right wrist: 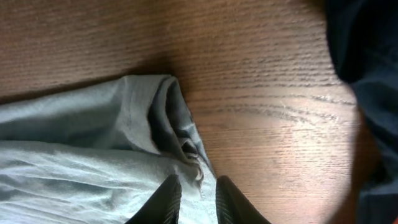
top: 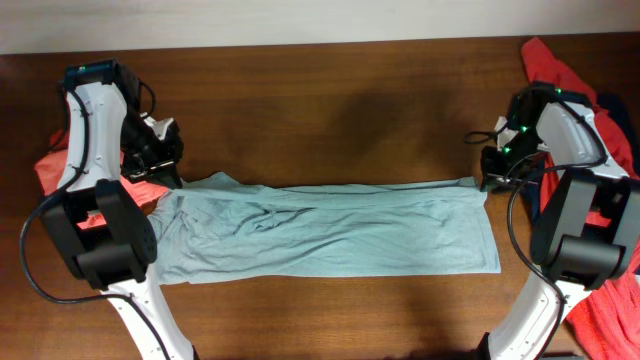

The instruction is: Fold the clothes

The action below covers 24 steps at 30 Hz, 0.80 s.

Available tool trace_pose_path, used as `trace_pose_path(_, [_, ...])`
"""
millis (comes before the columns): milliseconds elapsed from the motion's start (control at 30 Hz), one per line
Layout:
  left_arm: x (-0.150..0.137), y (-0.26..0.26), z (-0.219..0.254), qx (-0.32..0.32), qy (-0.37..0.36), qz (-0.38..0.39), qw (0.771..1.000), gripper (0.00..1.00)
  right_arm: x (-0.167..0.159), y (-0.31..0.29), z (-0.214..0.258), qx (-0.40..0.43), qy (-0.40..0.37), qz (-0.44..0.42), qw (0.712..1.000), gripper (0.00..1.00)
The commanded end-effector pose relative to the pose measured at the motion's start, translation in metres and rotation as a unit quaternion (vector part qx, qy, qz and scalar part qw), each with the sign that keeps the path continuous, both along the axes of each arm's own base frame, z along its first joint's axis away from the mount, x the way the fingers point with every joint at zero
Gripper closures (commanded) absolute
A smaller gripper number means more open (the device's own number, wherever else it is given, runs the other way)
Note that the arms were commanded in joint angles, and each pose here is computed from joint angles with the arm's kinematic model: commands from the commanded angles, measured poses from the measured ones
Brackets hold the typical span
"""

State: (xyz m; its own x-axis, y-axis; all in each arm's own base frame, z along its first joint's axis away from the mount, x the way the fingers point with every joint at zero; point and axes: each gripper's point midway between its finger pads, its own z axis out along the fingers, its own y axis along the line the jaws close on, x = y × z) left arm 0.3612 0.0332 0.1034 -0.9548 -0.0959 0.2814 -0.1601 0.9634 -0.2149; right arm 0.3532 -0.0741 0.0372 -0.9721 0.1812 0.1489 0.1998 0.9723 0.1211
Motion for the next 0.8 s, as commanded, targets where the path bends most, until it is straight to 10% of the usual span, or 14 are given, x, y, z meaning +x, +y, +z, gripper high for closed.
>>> trace_pose_path(0, [0.001,0.001,0.010,0.010,-0.012,0.003,1.000,1.00,-0.003,0.003,0.004,0.007,-0.003,-0.004,1.000,0.75])
trace_pose_path(333, [0.001,0.001,0.010,0.010,-0.013,0.003,1.000,1.00,-0.004,0.007,0.003,0.018,-0.004,-0.004,1.000,0.96])
trace_pose_path(767, [0.001,0.001,0.010,0.010,-0.013,0.003,1.000,1.00,-0.040,0.016,0.012,0.038,0.073,-0.007,0.997,0.96])
